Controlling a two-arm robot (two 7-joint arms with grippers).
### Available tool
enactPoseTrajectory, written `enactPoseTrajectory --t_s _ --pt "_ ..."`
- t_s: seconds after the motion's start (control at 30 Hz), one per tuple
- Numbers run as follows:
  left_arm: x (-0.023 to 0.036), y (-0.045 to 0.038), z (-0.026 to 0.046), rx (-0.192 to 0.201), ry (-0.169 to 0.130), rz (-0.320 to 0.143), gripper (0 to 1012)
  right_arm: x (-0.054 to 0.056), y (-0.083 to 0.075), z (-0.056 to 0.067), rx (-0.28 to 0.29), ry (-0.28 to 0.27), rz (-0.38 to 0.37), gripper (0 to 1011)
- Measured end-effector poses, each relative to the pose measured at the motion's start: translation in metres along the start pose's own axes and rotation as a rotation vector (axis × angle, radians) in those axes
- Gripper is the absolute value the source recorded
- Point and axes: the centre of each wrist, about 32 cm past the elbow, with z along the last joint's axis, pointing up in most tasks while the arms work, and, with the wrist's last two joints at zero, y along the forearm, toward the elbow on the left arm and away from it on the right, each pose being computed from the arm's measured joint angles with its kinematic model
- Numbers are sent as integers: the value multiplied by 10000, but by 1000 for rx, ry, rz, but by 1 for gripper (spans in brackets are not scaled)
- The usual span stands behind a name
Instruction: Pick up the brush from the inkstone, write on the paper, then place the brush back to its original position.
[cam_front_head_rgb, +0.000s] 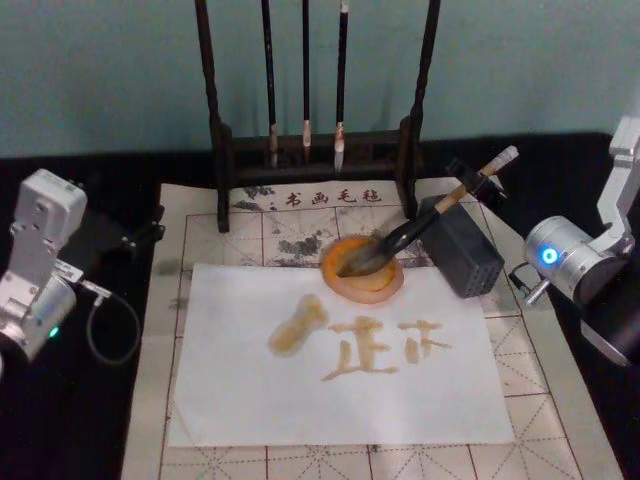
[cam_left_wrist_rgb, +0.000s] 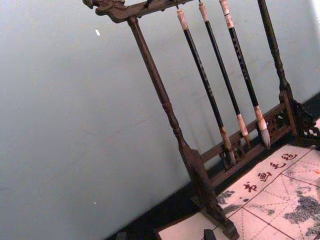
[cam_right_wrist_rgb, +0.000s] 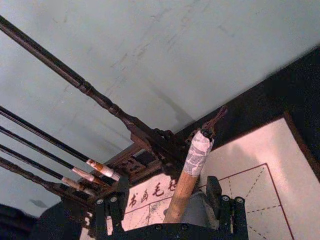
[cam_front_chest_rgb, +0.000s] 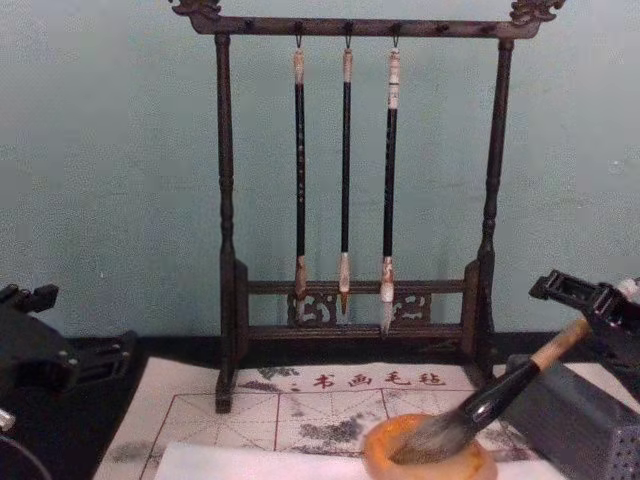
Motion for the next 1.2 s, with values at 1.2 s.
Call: enactPoseTrajectory --t_s 1.2 --pt "0 0 0 0 0 0 1001 69 13 32 9 78 36 1002"
